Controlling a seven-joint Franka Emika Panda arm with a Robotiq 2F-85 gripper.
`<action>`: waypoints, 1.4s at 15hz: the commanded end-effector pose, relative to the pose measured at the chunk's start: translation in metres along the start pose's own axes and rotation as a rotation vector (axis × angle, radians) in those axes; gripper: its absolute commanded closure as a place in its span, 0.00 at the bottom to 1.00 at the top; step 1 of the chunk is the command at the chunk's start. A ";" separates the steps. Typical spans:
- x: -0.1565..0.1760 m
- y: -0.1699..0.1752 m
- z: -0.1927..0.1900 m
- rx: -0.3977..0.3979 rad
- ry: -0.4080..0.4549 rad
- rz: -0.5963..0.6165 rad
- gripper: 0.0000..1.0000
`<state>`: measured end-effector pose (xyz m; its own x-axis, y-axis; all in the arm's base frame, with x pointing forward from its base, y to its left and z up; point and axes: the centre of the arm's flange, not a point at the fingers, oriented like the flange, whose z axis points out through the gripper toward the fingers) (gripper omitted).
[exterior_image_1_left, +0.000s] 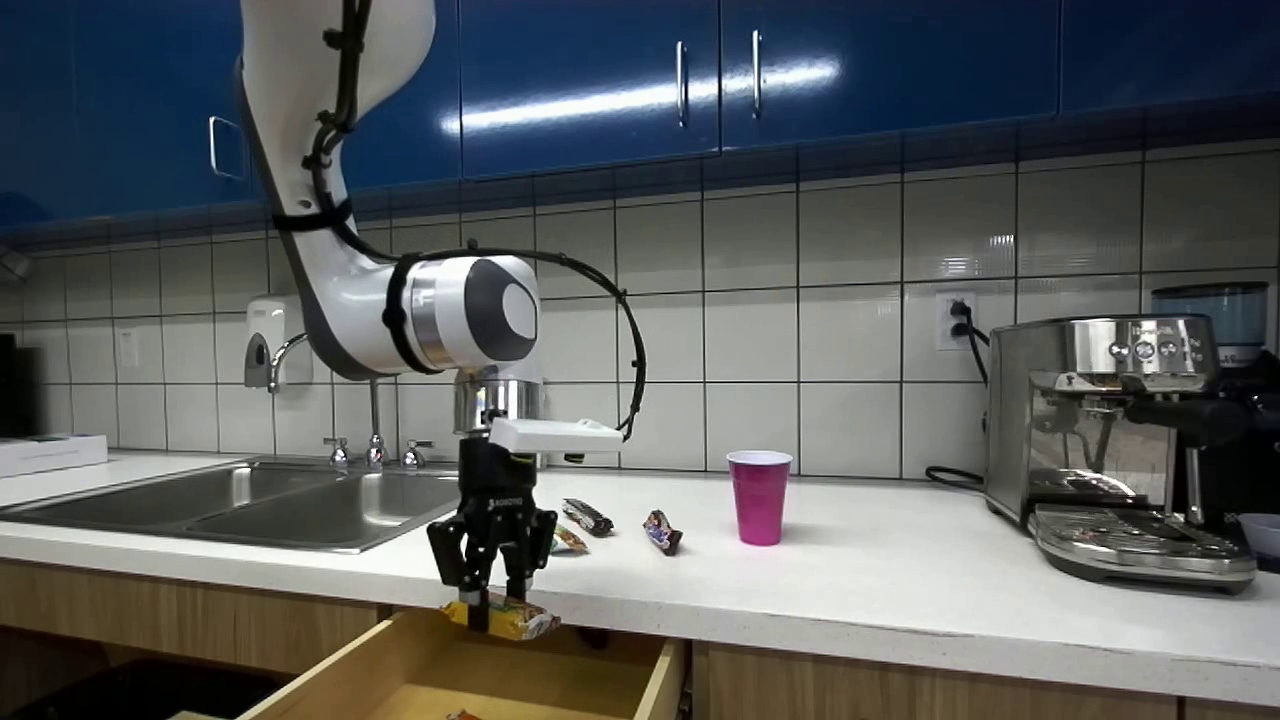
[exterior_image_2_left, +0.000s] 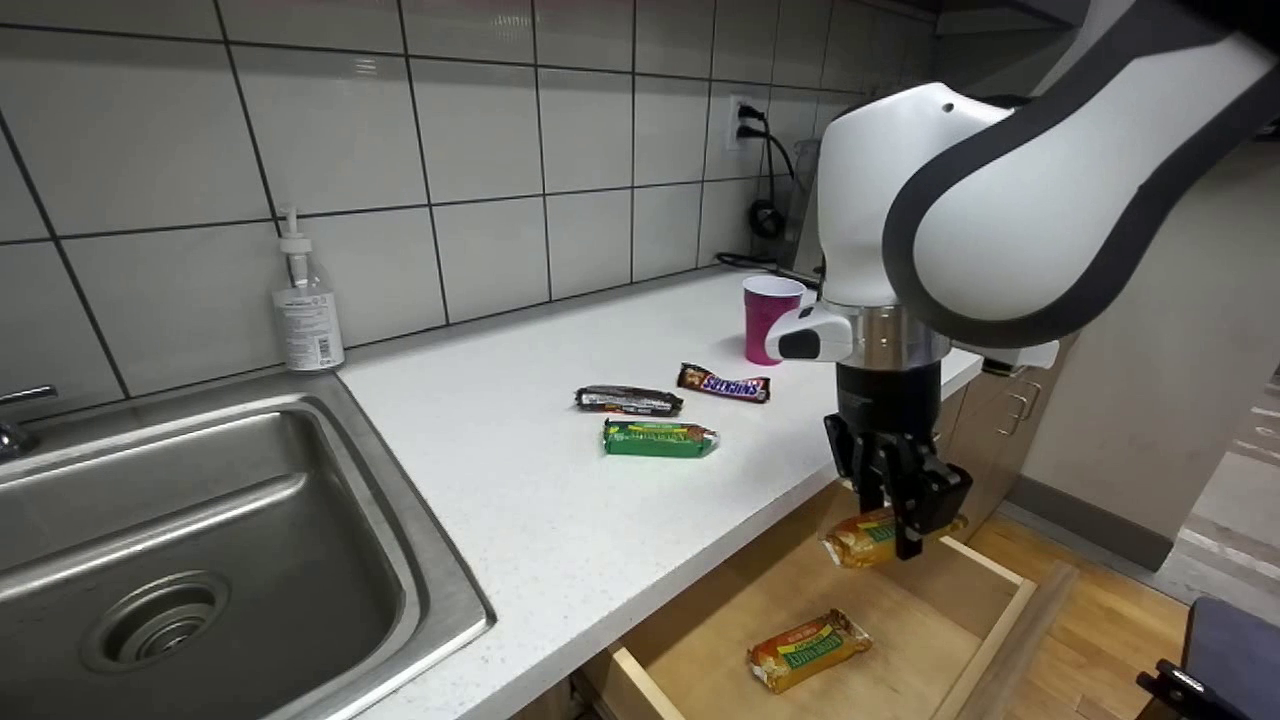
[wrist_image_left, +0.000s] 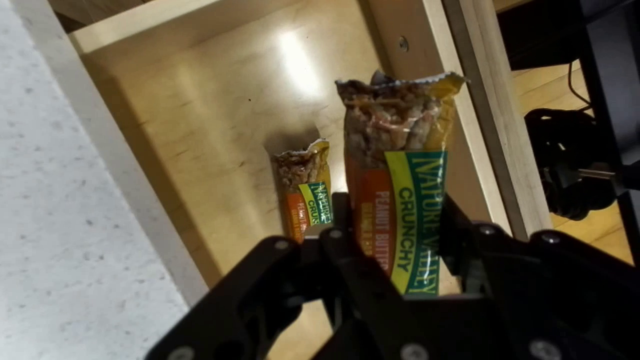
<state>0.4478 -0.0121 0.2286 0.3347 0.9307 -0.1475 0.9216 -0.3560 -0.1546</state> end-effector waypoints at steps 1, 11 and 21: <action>0.004 -0.011 0.009 -0.009 -0.018 -0.059 0.83; 0.019 -0.015 0.032 -0.018 -0.008 -0.059 0.83; 0.022 -0.016 0.020 -0.037 0.019 -0.038 0.00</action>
<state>0.4363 0.0076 0.1937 0.2815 0.9495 -0.1385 0.9421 -0.3009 -0.1481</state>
